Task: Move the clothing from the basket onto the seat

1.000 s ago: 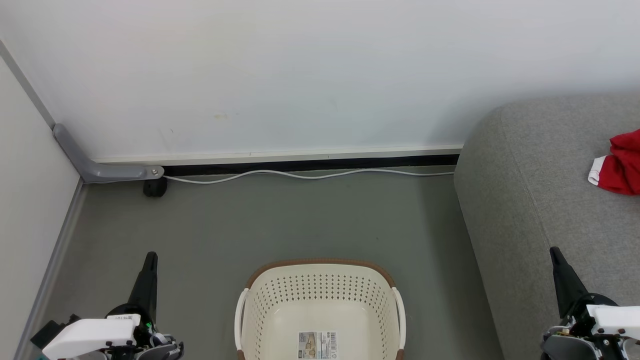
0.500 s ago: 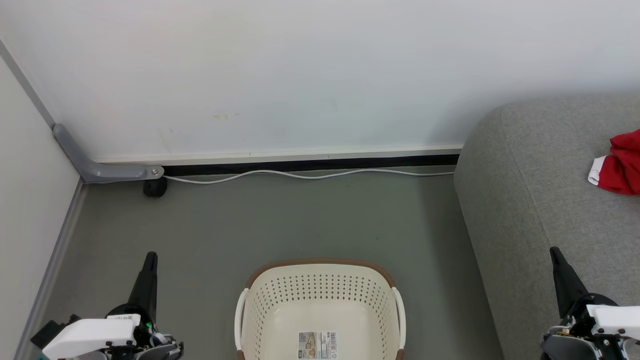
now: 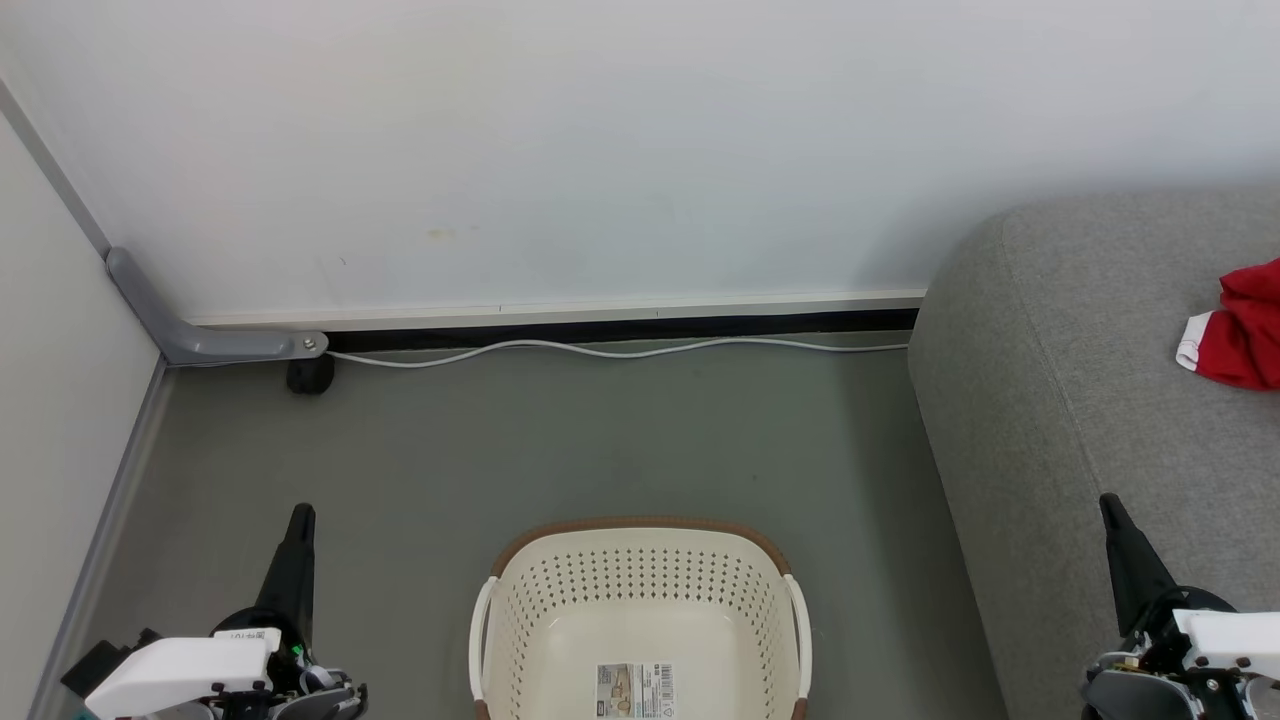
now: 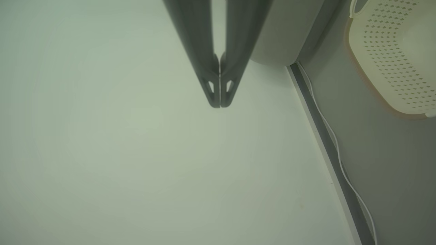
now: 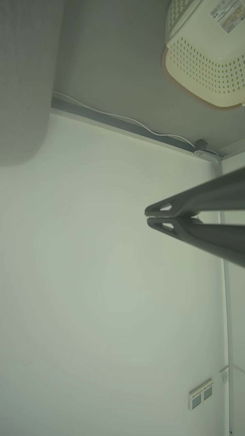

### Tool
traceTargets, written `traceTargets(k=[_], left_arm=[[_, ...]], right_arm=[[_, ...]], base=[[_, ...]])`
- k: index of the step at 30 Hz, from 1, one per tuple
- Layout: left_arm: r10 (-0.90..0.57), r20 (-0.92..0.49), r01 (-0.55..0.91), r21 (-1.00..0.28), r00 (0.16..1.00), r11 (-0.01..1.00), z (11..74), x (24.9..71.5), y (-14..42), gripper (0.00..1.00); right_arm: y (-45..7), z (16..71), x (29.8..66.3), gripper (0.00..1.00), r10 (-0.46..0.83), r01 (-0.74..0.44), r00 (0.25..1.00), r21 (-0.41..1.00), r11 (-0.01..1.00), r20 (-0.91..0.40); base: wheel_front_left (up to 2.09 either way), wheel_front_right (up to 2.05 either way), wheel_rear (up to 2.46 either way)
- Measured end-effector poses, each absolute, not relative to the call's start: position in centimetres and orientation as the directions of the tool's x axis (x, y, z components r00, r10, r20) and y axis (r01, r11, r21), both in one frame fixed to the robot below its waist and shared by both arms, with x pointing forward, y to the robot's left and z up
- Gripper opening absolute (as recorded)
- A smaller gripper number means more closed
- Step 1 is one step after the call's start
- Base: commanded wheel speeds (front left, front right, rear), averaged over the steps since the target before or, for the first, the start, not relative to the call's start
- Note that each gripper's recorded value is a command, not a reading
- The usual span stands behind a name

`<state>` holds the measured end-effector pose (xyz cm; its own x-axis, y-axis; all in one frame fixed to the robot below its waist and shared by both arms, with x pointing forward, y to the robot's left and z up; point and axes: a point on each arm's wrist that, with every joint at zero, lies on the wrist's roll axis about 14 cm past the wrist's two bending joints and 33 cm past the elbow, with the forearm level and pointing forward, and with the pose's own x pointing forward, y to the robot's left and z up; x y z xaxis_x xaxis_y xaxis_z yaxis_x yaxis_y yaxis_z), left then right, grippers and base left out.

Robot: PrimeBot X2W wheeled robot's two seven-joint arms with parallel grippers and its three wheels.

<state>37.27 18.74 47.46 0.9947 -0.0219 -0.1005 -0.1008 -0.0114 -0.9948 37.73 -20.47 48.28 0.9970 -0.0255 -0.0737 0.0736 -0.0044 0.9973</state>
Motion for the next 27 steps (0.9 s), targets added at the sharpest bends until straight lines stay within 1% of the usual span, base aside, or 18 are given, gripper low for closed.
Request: traceTargets(k=[27], left_arm=[[-0.022, -0.100, -0.101, -0.995, 0.995, -0.011, 47.47, 37.27, 18.74, 0.00]], right_arm=[[-20.47, 48.29, 37.73, 0.00, -0.025, 0.074, 0.997, 0.997, -0.004, -0.074]], base=[[0.00, 0.00, 0.00]])
